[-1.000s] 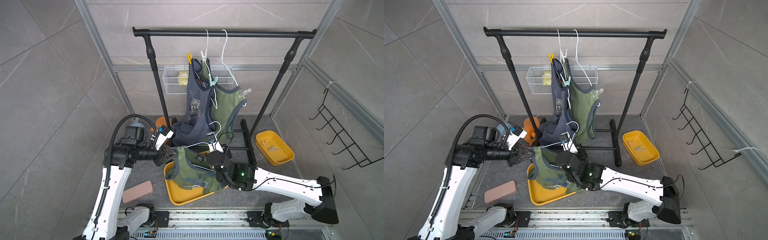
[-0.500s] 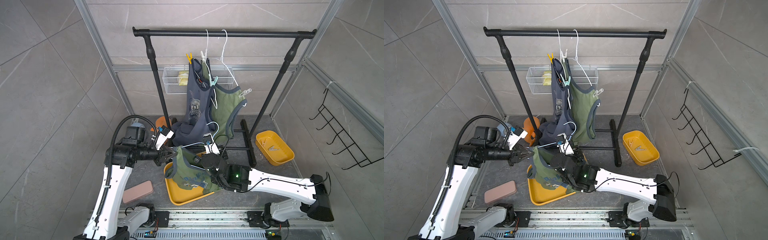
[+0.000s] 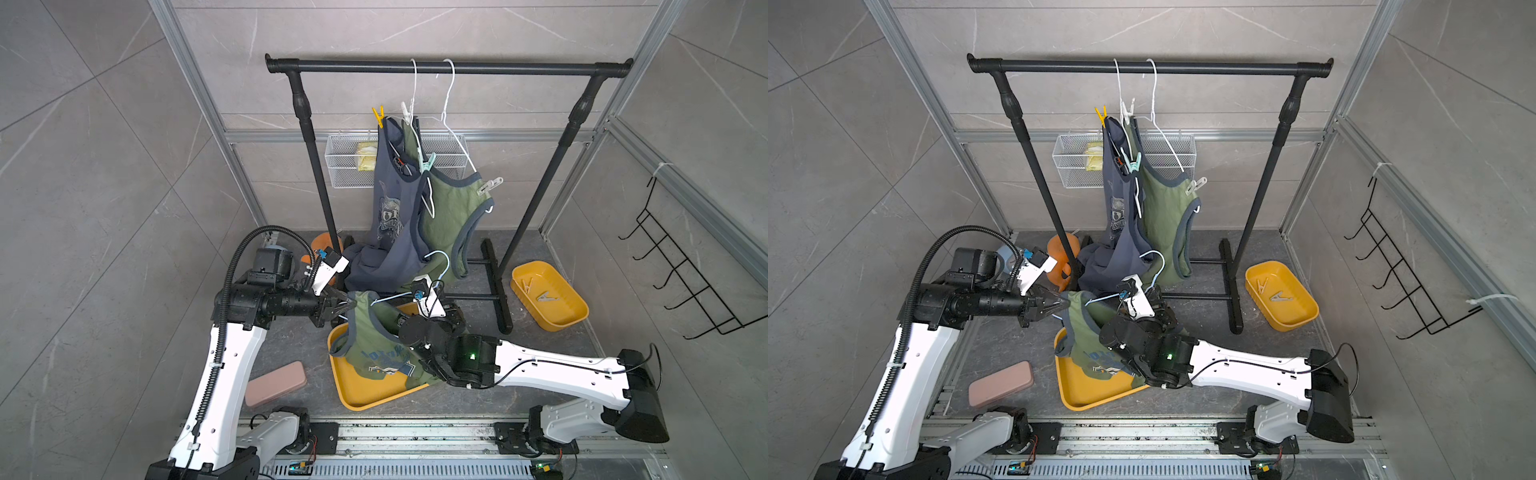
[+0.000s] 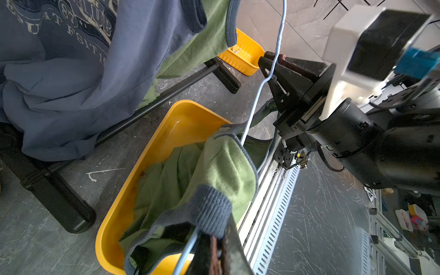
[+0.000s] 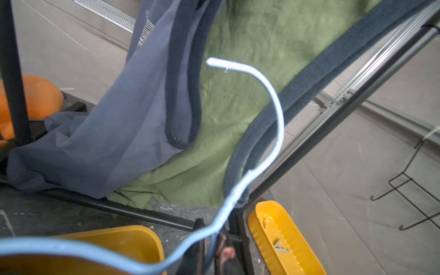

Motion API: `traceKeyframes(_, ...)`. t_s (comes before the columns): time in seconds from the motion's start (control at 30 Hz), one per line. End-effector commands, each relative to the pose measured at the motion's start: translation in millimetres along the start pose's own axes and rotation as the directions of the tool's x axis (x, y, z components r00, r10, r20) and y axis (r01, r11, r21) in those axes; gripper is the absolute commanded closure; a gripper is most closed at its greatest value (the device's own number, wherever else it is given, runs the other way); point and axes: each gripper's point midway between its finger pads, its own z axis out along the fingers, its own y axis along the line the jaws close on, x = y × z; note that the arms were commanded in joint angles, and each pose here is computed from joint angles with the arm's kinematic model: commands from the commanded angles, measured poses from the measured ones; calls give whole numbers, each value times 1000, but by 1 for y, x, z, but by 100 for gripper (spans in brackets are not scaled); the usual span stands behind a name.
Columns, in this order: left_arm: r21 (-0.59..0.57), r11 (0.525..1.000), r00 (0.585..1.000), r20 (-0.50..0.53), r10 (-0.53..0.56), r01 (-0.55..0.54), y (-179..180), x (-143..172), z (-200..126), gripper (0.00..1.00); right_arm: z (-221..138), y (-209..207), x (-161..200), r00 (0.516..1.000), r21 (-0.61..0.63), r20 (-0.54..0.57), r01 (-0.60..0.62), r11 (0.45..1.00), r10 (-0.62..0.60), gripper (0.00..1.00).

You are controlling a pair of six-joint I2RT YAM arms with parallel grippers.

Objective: Remove the clothespins securing tank tops to the hanger
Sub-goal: Remove the tank top from the hanger.

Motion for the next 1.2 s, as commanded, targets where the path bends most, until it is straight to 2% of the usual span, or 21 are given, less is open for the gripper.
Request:
traceKeyframes(0.0, 20, 1000, 999, 43, 19, -20, -7, -16, -6, 100, -5, -34, 13, 1000, 114, 0, 1, 993, -1, 100)
traceKeyframes(0.2, -11, 1000, 999, 39, -12, 13, 5, -18, -4, 100, -14, -80, 12, 996, 167, 32, -83, 982, 79, 100)
traceKeyframes(0.27, -19, 1000, 999, 39, -16, 17, 7, -17, -3, 100, -13, -74, 8, 999, 171, 35, -14, 985, 9, 100)
traceKeyframes(0.37, -8, 1000, 999, 37, -20, 21, 7, -15, -2, 100, -12, -61, 5, 1000, 170, 25, 6, 985, -10, 100)
traceKeyframes(0.53, -48, 999, 1000, 26, -7, 9, 12, -8, -2, 100, -13, -69, -2, 998, 168, 32, -53, 984, 48, 100)
traceKeyframes(0.73, -9, 1000, 1000, 10, 20, -20, 3, 4, -1, 100, -18, -93, -12, 996, 163, 22, -87, 983, 85, 100)
traceKeyframes(0.93, 54, 997, 998, -23, 55, -54, -10, 18, -1, 100, -20, -97, -32, 998, 154, 1, -62, 986, 63, 100)
traceKeyframes(1.17, 39, 999, 997, -70, 32, -29, 8, 30, 12, 100, -20, -90, -57, 1000, 142, -14, -15, 990, 18, 100)
